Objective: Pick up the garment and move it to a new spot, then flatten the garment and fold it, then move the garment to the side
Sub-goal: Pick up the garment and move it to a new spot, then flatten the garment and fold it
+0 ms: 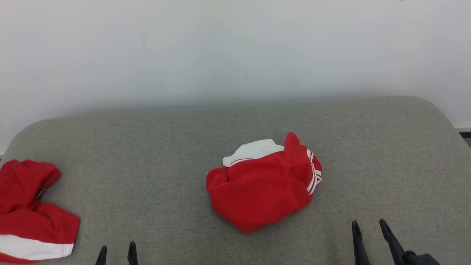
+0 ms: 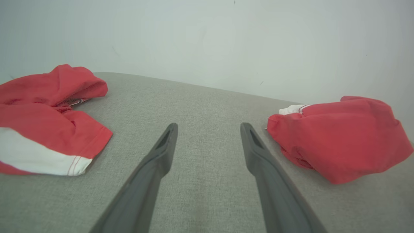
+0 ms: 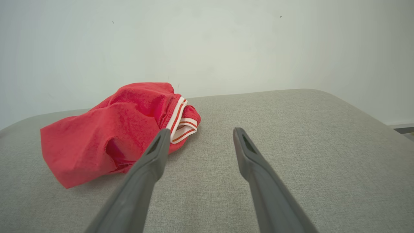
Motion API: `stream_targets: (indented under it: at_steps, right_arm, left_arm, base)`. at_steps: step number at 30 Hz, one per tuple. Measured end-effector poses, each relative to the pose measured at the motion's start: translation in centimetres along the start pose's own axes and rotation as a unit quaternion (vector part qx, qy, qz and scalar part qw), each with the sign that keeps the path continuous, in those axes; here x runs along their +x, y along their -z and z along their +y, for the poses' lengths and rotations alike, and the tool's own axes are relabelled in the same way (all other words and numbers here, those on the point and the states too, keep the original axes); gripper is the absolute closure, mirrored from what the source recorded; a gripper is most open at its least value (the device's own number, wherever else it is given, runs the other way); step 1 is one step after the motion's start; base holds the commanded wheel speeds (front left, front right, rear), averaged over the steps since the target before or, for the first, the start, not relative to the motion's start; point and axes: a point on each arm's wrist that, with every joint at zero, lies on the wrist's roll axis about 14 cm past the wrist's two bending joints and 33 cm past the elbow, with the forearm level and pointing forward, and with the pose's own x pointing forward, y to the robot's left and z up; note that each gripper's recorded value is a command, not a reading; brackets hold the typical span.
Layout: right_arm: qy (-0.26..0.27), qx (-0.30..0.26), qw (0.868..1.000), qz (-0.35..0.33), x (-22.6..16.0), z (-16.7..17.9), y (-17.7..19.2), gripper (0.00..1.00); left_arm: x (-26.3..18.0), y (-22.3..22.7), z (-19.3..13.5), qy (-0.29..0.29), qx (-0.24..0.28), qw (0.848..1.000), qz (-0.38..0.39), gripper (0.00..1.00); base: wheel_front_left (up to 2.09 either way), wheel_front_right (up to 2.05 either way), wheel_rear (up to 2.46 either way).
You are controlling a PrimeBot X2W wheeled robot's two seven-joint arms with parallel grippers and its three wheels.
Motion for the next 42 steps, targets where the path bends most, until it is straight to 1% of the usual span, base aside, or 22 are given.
stream_targets:
  at_steps: [4,13,28,29,30,32,33,35,37,39,42]
  right_arm:
    - [-0.004,0.001,1.000,0.018,-0.8,0.3,1.2,0.00]
    - [0.002,0.011,1.000,0.019,-1.1,0.0,1.3,0.00]
    - [0.006,0.017,1.000,0.018,-0.7,-0.2,1.2,0.00]
    - [0.008,0.025,1.000,0.014,-0.5,-0.3,1.0,0.00]
    - [0.011,0.041,0.999,0.006,-0.1,-0.3,0.6,0.00]
    - [0.003,0.042,0.999,-0.012,1.3,0.0,-1.1,0.00]
    - [0.000,0.053,0.998,-0.016,2.3,0.1,-2.0,0.00]
    - [-0.010,0.066,0.998,-0.009,4.3,0.6,-3.4,0.00]
    - [-0.020,0.075,0.997,0.018,6.3,1.0,-4.0,0.00]
    - [-0.022,0.078,0.995,0.061,8.0,0.9,-4.0,0.00]
    - [-0.014,0.105,0.985,0.136,9.9,0.4,-2.7,0.00]
  left_arm:
    - [-1.6,0.8,1.0,-0.014,0.009,1.000,0.012,0.00]
    - [-2.4,0.9,1.9,-0.023,0.018,0.999,0.013,0.00]
    - [-1.7,1.5,1.2,-0.012,0.020,0.999,0.022,0.00]
    - [-1.8,1.5,1.2,-0.012,0.019,1.000,0.022,0.00]
    - [-1.8,1.4,1.3,-0.014,0.019,0.999,0.021,0.00]
    - [-1.7,1.4,1.4,-0.015,0.019,0.999,0.021,0.00]
    - [-1.6,1.4,1.4,-0.015,0.019,1.000,0.020,0.00]
    - [-1.5,1.4,1.3,-0.013,0.019,1.000,0.021,0.00]
    - [-1.3,1.3,1.2,-0.011,0.018,1.000,0.019,0.00]
    - [-1.1,1.2,0.9,-0.008,0.018,1.000,0.018,0.00]
    - [-1.0,1.3,0.5,-0.002,0.015,1.000,0.018,0.00]
  base:
    - [0.00,0.00,0.00]
    - [0.00,0.00,0.00]
    - [0.00,0.00,0.00]
    - [0.00,0.00,0.00]
    - [0.00,0.00,0.00]
    - [0.00,0.00,0.00]
    - [0.00,0.00,0.00]
    - [0.00,0.00,0.00]
    - [0.00,0.00,0.00]
    - [0.00,0.00,0.00]
    - [0.00,0.00,0.00]
